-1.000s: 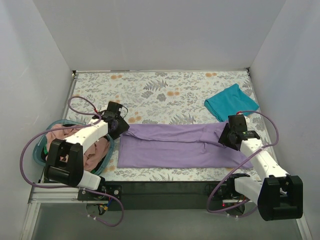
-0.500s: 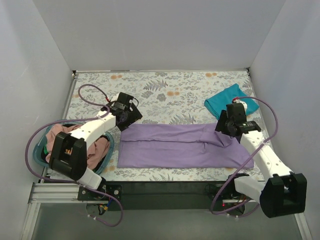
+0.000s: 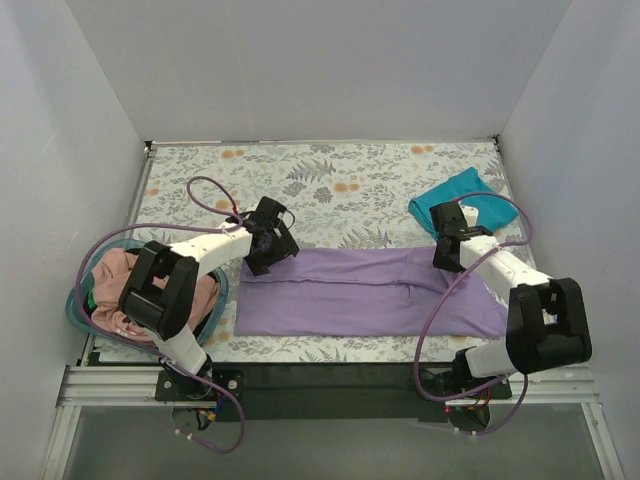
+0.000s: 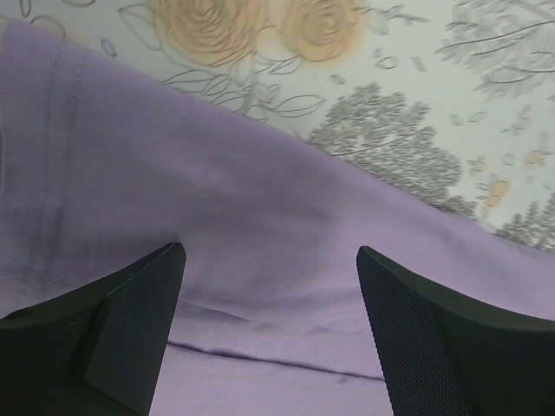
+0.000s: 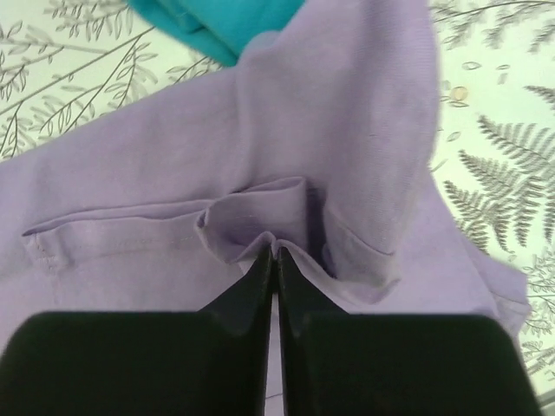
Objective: Fold and stack the t-shirts
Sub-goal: Fold the tshirt
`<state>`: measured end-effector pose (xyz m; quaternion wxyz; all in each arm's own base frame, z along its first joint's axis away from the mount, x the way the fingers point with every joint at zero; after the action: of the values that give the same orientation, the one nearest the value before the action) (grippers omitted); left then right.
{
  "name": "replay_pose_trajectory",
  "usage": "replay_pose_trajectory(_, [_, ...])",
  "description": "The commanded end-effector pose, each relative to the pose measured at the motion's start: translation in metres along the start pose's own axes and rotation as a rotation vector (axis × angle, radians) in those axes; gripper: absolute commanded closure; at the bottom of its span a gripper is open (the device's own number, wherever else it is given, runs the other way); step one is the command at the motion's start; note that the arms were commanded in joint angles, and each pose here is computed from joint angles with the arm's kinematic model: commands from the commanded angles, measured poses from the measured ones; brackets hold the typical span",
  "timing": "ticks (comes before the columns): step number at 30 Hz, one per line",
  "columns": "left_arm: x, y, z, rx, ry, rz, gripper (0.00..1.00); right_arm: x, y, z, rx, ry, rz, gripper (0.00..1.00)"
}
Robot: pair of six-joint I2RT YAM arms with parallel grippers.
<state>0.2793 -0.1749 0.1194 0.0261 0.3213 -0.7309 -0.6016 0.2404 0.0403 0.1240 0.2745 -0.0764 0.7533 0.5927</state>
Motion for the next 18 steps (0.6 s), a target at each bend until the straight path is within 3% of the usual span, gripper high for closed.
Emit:
replay_pose_trajectory(1, [0.013,-0.012,0.016,-0.058,0.006,0.029,0.2,-0.011,0.014,-0.012,0.089,-0.104,-0.111,0.95])
replay_pose_trajectory(7, [0.027,-0.022,0.039,-0.143,0.024,0.046,0.2,0.011,0.029,-0.056,0.156,-0.299,-0.133,0.99])
replay_pose_trajectory(13, [0.026,-0.017,0.044,-0.166,0.028,0.024,0.2,0.051,0.025,-0.094,0.113,-0.495,-0.089,0.99])
replay_pose_trajectory(15, [0.025,-0.014,0.047,-0.193,0.029,0.003,0.2,0.06,0.023,-0.098,0.134,-0.543,-0.096,0.85])
replay_pose_trajectory(16, [0.024,-0.012,0.047,-0.197,0.027,-0.007,0.2,0.059,0.024,-0.098,0.124,-0.552,-0.097,0.74])
replay_pose_trajectory(17, [0.022,-0.011,0.048,-0.205,0.027,-0.018,0.19,0.059,0.025,-0.095,0.084,-0.553,-0.085,0.53])
replay_pose_trajectory(18, [0.022,-0.01,0.049,-0.212,0.029,-0.018,0.19,0.059,0.025,-0.093,0.07,-0.569,-0.079,0.47])
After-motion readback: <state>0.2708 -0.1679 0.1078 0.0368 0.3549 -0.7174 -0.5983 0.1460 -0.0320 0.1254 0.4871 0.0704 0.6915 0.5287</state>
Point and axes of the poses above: each gripper's point midway between its finger pads, its own y axis back along the fingers, its own z axis along the line the jaws close on, x = y × z, the point moved 9 cm from there along y, back along the fingers
